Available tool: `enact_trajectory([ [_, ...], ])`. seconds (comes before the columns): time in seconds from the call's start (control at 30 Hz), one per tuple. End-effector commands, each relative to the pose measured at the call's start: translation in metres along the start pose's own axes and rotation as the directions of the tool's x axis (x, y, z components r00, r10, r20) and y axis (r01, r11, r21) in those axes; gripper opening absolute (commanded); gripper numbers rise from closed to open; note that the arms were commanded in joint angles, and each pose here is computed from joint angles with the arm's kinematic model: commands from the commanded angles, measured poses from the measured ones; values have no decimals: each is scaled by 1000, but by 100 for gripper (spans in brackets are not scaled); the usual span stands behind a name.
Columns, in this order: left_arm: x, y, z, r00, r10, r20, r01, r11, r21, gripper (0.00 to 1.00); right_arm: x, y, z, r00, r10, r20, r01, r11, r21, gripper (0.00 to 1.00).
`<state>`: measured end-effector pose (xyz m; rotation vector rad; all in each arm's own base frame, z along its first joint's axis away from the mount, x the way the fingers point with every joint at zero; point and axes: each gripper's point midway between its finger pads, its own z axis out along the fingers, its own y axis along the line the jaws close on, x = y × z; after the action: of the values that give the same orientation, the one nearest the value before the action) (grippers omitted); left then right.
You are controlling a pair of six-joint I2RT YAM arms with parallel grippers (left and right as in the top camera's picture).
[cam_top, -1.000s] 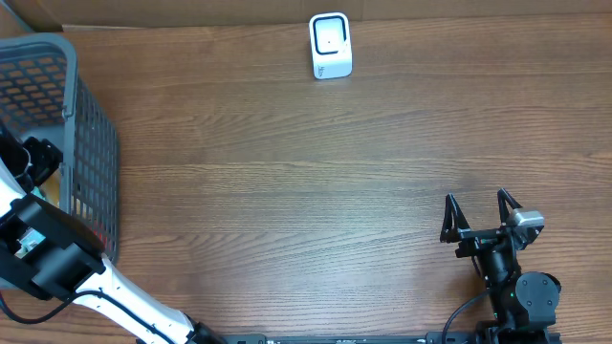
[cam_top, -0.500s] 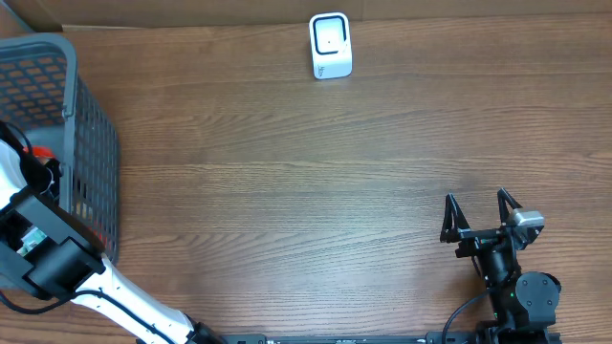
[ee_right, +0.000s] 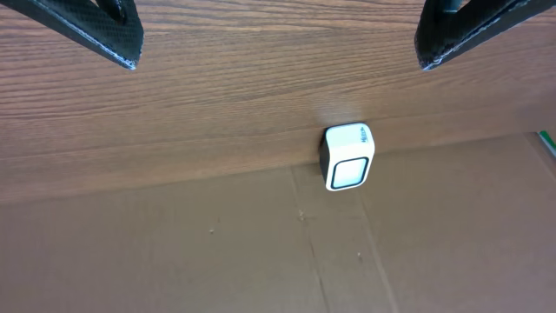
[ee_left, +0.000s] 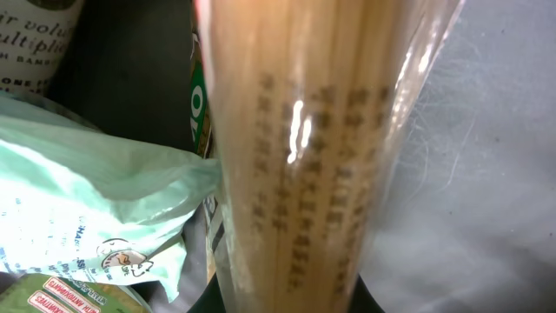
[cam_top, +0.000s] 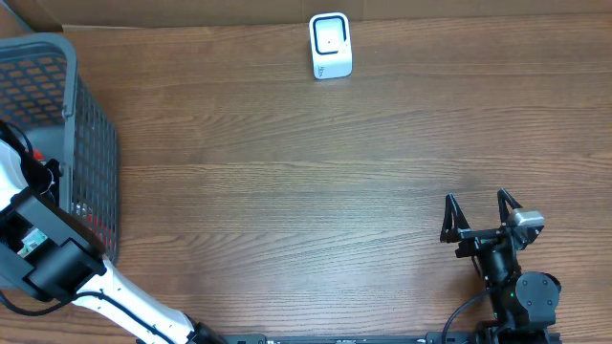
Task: Scan the item barcode
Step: 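Lower the left gripper into the basket and grasp the orange-capped pasta pack, then lift the pasta pack out and lay it on the table near the scanner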
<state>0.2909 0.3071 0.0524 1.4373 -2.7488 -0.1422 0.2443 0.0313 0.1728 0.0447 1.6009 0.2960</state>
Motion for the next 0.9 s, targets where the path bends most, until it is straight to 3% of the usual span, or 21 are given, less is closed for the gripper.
enact_trajectory([
  [0.0,1,-1,-11,1000,-15,-3,15,1000,13,4,1,-1,0,1000,3,7,-3,1000,7,100],
  [0.23,-23,3,-94,981,-33,191,23,998,54,4,1,-1,0,1000,3,7,-4,1000,7,100],
  [0.5,-25,5,-194,893,-76,443,11,989,147,4,1,-1,0,1000,3,7,-3,1000,7,100],
  [0.7,-15,-2,-264,788,-96,609,-48,975,216,4,1,-1,0,1000,3,7,-3,1000,7,100],
  [0.87,8,-26,-339,624,-29,781,-201,960,197,4,1,-1,0,1000,3,7,-3,1000,7,100],
])
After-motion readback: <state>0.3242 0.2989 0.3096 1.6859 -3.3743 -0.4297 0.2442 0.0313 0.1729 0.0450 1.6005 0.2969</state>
